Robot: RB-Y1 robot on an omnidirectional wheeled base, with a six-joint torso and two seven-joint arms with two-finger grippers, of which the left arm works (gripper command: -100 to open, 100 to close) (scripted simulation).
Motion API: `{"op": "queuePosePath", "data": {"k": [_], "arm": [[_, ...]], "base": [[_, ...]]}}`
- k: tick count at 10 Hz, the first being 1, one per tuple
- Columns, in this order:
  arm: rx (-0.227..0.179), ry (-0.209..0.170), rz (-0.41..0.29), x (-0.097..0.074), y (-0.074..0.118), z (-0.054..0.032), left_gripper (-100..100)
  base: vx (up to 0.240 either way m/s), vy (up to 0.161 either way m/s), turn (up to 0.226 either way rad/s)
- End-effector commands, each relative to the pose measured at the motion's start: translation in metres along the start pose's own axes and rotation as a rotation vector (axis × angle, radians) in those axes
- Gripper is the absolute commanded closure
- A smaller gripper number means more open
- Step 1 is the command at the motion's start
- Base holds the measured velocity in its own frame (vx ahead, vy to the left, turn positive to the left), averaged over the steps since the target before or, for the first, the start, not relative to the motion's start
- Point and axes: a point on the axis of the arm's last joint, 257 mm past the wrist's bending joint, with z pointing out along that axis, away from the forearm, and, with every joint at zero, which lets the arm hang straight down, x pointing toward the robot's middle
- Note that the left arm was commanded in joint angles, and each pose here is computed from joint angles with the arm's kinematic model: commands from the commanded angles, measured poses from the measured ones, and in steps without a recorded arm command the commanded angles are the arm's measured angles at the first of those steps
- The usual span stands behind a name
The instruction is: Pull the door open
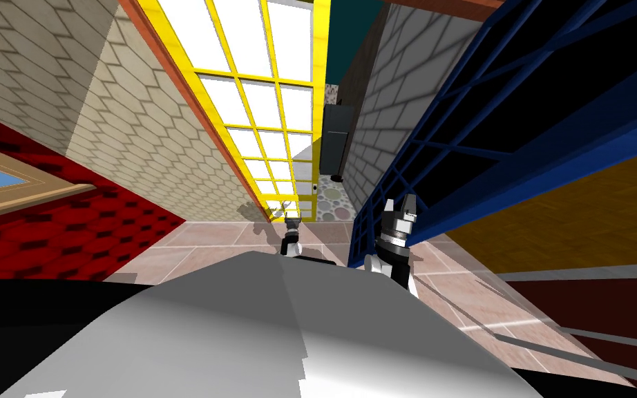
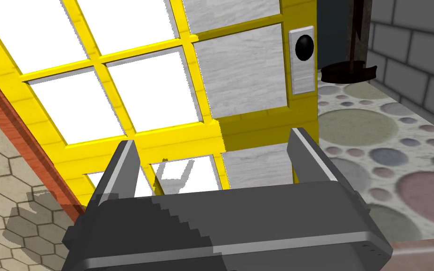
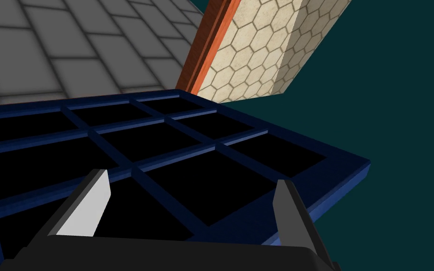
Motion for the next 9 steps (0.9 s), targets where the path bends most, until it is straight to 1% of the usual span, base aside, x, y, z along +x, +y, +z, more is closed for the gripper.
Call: {"op": "queuePosePath", "data": {"k": [1, 6, 9], "arm": [[0.007, -0.015, -0.019, -0.006, 0.000, -0.0028, -100], [0.026, -0.051, -0.063, -0.021, 0.003, -0.0093, -100], [0.044, -0.081, -0.099, -0.033, 0.005, -0.0158, -100]], "base": [[0.101, 0.019, -0.092], [0.100, 0.012, -0.083], [0.148, 0.017, -0.126]]}}
